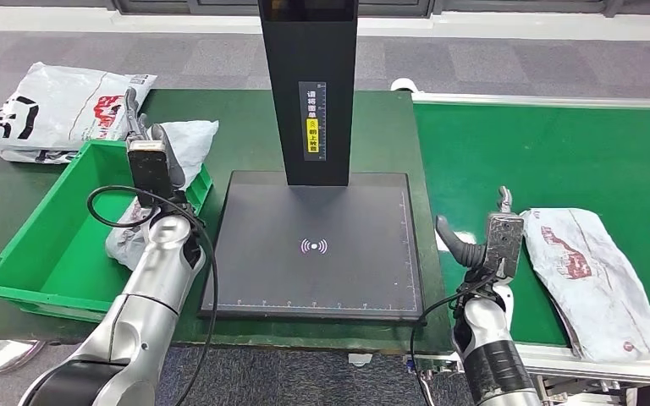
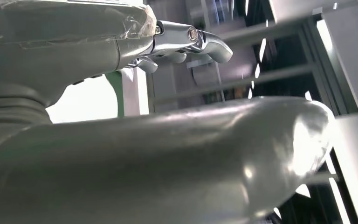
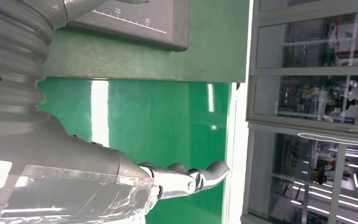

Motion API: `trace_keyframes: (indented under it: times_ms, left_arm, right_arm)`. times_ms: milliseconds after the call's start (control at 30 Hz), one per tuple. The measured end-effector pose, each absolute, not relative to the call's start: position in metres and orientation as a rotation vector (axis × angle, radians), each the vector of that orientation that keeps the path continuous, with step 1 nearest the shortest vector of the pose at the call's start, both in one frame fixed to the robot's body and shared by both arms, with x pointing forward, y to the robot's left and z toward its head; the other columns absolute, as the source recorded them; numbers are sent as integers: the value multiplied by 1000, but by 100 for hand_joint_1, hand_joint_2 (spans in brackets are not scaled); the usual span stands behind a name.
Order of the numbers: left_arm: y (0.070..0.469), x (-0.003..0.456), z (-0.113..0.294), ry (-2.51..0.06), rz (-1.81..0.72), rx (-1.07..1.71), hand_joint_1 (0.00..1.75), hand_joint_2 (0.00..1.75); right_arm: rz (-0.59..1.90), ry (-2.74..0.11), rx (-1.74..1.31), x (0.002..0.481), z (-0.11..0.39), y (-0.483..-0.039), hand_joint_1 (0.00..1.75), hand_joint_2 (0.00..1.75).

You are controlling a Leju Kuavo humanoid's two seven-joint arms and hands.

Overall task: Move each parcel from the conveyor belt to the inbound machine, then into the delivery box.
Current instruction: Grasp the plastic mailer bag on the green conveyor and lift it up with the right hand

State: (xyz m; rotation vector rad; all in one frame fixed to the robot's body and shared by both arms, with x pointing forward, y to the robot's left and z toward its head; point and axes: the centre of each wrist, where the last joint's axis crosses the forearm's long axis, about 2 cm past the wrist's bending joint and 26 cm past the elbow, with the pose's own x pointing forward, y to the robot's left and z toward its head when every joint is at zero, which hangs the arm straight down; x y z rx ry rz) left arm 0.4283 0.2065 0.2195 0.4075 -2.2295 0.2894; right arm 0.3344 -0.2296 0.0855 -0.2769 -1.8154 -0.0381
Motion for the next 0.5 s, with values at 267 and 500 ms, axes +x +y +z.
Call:
trace_keyframes:
  times_ms: [267, 500]
  left_arm:
    - [179, 421, 219, -2197, 139, 62, 0, 175]
    - [111, 390, 177, -2060, -304, -285, 0, 175]
  right_arm:
    - [-18, -1815, -300, 335, 86, -230, 0, 175]
    - [73, -1808, -427, 340, 91, -233, 0, 175]
